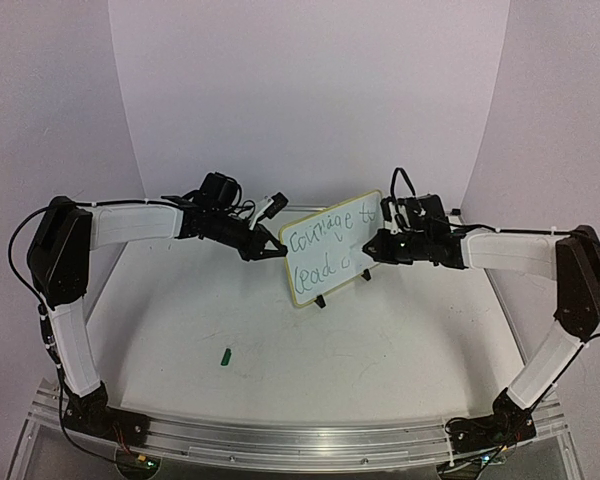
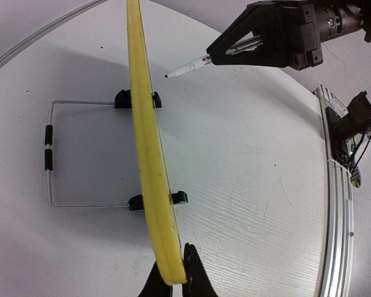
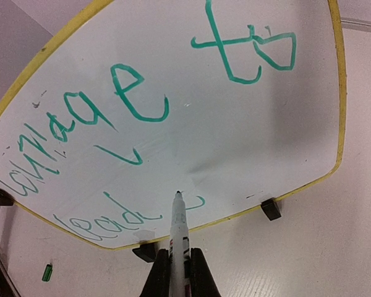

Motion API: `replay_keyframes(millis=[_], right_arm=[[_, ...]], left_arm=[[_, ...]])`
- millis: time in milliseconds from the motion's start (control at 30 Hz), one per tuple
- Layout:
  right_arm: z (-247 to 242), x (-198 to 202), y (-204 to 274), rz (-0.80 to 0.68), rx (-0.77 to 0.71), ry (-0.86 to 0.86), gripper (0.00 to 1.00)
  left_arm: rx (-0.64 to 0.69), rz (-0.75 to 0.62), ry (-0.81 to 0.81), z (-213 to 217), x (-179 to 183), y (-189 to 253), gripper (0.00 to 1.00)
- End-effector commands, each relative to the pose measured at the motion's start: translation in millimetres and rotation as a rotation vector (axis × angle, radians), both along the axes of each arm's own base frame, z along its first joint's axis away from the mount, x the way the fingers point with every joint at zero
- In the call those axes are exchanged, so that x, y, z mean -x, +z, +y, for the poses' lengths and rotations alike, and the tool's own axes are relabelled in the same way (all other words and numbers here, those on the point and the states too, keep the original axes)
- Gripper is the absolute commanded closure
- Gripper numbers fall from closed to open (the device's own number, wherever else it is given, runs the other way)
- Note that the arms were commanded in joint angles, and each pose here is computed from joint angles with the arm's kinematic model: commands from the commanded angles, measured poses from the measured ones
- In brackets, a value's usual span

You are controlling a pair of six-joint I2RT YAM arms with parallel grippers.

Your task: Write a sentence on the whiteboard

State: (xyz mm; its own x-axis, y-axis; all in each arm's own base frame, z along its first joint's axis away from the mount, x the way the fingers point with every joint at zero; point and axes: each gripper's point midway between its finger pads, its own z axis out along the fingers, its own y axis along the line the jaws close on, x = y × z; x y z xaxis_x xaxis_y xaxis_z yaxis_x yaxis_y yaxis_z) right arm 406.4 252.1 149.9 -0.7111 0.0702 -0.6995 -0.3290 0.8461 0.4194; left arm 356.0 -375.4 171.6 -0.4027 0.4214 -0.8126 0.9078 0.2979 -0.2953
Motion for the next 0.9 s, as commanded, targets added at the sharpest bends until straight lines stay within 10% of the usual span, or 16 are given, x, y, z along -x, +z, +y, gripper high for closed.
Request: replay_keyframes(millis=[0, 867], right_arm=[[2.3, -14.4, 1.9, -0.022, 0.002, -0.017, 1.00], [0.6, -23.2, -42.1, 0.042, 0.071, -0.037, 1.00]], left_arm=[[-0.030, 0.055, -0.039, -4.9, 12.7, -11.6, 1.00], [-0.032, 0.060, -0.039, -4.9, 12.7, -13.8, 1.00]])
